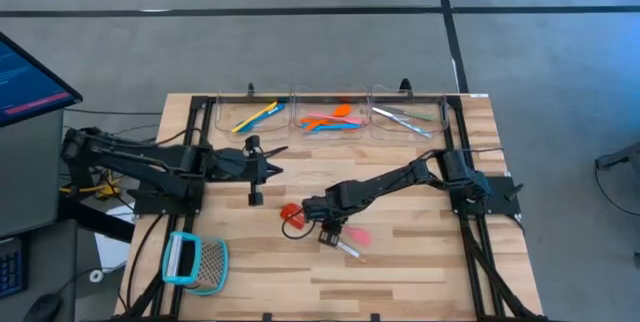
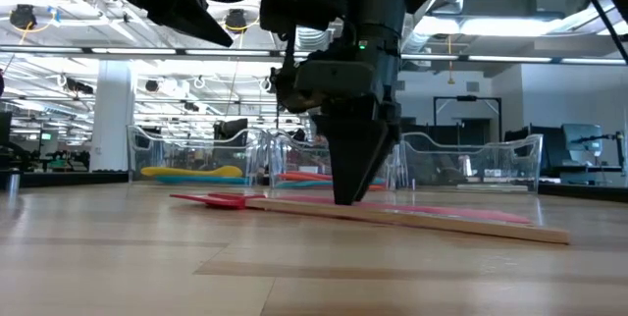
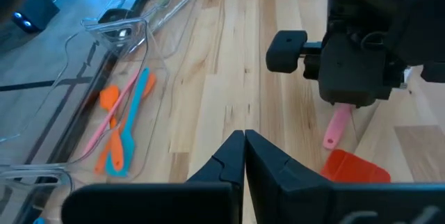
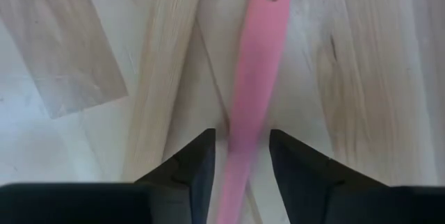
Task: Pick & Place Kitchen Items
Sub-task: Put the pink spatula into the middle transparent bin
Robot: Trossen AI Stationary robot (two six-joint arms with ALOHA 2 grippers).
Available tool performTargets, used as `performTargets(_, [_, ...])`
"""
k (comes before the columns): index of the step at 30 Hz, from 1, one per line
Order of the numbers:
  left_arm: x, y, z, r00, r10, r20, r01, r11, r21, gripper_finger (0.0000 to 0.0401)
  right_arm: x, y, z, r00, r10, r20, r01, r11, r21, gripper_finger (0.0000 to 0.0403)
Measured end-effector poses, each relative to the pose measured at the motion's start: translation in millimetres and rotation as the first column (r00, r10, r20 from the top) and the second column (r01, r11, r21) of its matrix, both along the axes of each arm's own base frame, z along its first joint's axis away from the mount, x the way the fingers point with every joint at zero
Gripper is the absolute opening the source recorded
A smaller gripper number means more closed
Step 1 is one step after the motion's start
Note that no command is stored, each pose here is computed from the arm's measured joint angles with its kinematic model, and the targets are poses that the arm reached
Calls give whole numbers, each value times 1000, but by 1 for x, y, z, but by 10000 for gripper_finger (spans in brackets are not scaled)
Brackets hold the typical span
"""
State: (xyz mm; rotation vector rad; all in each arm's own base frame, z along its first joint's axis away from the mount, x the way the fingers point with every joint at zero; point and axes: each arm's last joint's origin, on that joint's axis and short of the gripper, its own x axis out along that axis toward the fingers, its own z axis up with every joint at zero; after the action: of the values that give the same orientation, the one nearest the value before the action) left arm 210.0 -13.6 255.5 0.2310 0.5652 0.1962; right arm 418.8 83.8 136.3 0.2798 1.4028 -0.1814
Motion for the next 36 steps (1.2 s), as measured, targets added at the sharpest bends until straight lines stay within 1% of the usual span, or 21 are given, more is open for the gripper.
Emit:
performTargets(3, [0,0,0,1000,0,-1,0,1000,0,2,0,0,0,1000,0,-1,0,1000,-1,135])
performTargets(6, [0,0,0,1000,0,0,0,1000,0,2,0,0,-1,1000,-10,-4,10,1000,-6,121])
performTargets(8, [0,0,0,1000,0,0,0,1000,0,2,-1,-1,-1,1000,-24,-10,24,1000,-7,99])
performTargets(13, [0,0,0,1000,1,0,-1,1000,0,2,-1,-1,-1,1000,-29,-12,28,999,-14,23])
performTargets(14, [0,0,0,1000,0,0,0,1000,0,2,-1,-1,-1,1000,-21,-11,21,1000,-18,16])
performTargets(18, [0,0,0,1000,0,0,0,1000,0,2,-2,0,-1,1000,-4,-16,4,999,-43,14])
performTargets(21, [0,0,0,1000,1,-1,-1,1000,0,2,-4,1,5,1000,27,-4,-27,999,-46,1])
performTargets(24, [0,0,0,1000,1,-2,-1,1000,1,2,-6,2,10,999,33,2,-33,998,-52,1])
performTargets(26, [0,0,0,1000,4,-4,-4,1000,-4,2,-8,1,11,999,33,-20,-34,998,-50,1])
performTargets(29, [0,-1,-1,1000,10,7,-10,998,-56,2,-14,-1,18,998,34,-47,-37,997,-67,0])
performTargets(32, [5,-4,-4,998,-56,3,56,988,-142,2,-22,1,25,994,56,-91,-65,993,-98,0])
performTargets(34, [14,-8,-9,994,-109,12,109,975,-194,2,-27,6,27,991,68,-115,-84,986,-143,0])
performTargets(36, [23,-10,-16,988,-157,6,155,961,-229,2,-32,13,34,989,84,-121,-103,981,-162,0])
